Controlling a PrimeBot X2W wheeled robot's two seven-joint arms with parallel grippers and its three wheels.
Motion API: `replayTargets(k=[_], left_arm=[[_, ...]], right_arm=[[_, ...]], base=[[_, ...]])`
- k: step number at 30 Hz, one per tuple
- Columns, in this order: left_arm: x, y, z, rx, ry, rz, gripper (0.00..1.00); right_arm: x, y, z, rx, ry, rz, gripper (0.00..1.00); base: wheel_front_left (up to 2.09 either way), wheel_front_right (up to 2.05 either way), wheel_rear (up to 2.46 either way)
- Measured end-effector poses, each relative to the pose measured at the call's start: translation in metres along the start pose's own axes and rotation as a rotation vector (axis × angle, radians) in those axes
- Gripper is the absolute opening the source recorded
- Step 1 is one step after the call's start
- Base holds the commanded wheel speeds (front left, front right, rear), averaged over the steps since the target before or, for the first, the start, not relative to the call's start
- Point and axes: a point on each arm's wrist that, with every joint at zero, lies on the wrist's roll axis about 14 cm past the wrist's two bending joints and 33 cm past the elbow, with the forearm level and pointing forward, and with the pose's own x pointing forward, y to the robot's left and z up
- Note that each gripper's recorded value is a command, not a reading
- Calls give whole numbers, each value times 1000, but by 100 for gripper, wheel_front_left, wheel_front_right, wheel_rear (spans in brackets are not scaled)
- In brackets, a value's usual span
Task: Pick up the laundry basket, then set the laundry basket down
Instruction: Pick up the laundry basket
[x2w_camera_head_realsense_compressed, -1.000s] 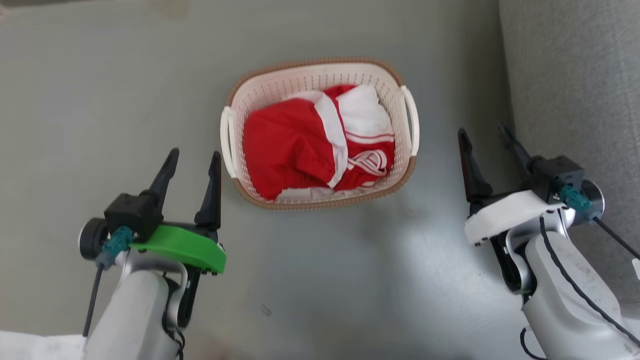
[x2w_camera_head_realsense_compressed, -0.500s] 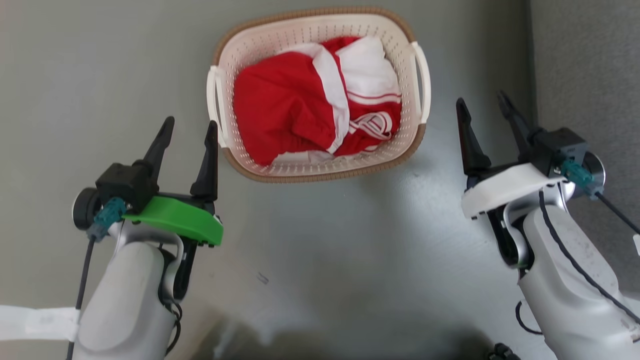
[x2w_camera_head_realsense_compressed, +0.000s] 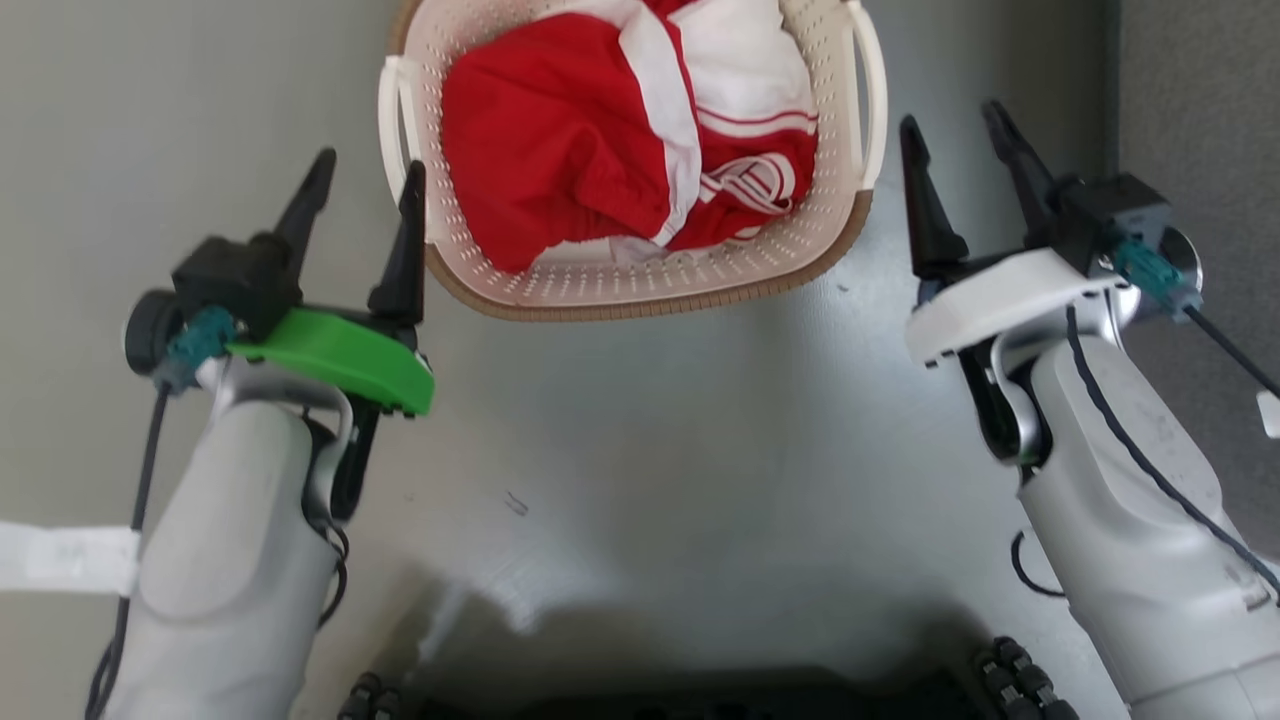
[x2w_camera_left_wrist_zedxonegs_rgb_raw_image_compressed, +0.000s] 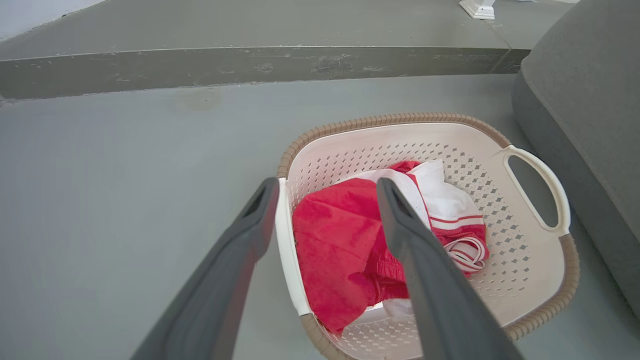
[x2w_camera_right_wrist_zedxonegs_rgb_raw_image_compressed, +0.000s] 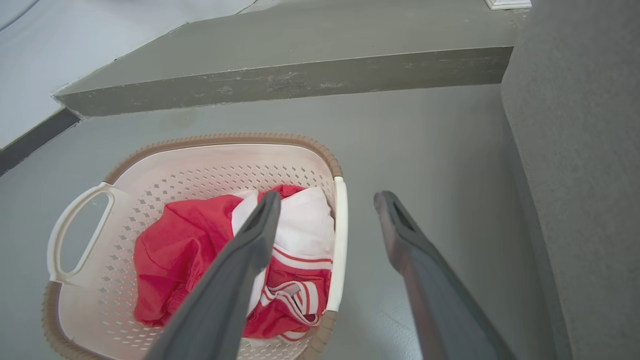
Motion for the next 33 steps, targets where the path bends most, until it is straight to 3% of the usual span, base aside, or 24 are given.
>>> replayTargets(k=[22,33], left_arm=[[51,28,-58,51,202,-7,100],[68,41,-85,49,314,6,100]], right_arm=[[47,-6,-46,-25,185,38,100],[59,-25,-63,20,252,-15,100]], base=[[0,0,0],[0,0,0]])
